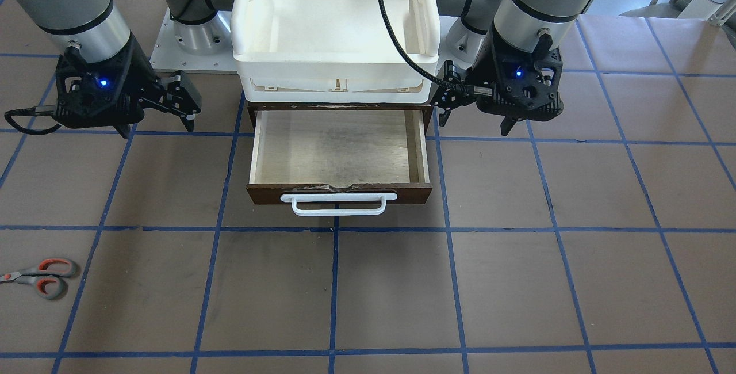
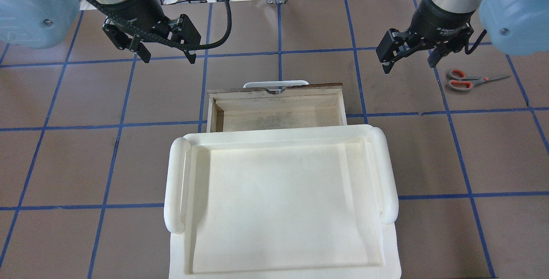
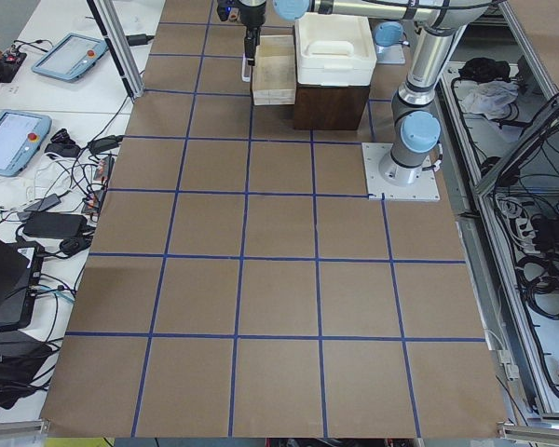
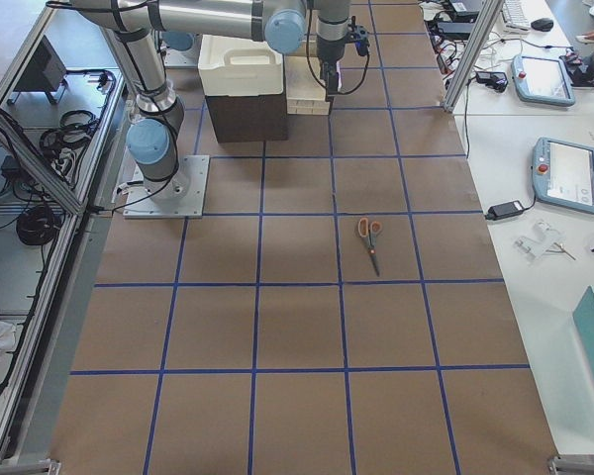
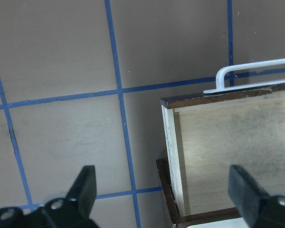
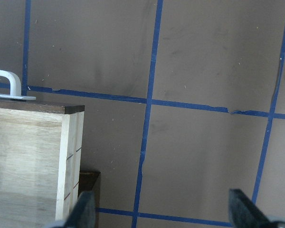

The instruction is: Put scissors in drawer and close it

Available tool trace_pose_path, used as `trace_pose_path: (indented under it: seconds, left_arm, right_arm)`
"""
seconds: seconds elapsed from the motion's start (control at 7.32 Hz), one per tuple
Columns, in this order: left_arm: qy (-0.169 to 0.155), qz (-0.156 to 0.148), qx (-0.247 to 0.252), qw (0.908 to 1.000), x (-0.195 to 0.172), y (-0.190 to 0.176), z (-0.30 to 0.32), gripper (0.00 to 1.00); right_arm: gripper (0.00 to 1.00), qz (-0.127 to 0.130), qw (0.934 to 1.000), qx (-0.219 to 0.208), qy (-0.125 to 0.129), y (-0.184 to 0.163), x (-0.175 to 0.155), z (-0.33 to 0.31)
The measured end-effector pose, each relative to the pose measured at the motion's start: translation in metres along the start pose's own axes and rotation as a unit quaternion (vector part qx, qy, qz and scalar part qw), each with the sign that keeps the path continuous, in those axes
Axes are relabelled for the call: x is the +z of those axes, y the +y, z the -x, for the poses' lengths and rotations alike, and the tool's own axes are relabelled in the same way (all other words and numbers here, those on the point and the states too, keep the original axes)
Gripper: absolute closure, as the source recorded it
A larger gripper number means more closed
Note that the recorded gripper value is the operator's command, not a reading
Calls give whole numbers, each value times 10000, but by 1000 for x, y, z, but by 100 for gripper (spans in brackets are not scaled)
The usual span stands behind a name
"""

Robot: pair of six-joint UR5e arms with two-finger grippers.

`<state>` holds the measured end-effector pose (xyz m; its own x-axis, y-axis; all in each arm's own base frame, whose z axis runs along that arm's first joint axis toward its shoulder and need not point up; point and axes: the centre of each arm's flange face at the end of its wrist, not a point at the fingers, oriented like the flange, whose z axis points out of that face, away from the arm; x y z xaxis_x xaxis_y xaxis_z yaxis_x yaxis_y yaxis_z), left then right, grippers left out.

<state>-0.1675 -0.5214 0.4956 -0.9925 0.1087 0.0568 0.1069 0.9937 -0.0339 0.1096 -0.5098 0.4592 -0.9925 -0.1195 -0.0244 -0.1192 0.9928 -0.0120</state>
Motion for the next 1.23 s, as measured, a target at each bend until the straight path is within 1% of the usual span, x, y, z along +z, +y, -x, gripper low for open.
trace_pose_path:
  seconds: [0.41, 0.68, 0.96, 1.23]
  left_arm:
    - [0, -31, 0, 10000, 1, -2, 0, 0]
    - [8, -31, -6, 10000, 2, -2, 0, 0]
    - [16, -28, -24, 10000, 2, -2, 0, 0]
    - [17, -31, -19, 10000, 2, -2, 0, 0]
  right_arm:
    - [0, -101, 9999, 40, -13, -2, -2, 1]
    - [0, -162, 9998, 112, 38, -3, -4, 1]
    - [0, -156, 9999, 33, 43, -3, -3, 1]
    - [0, -147, 9998, -155, 43, -5, -1, -1]
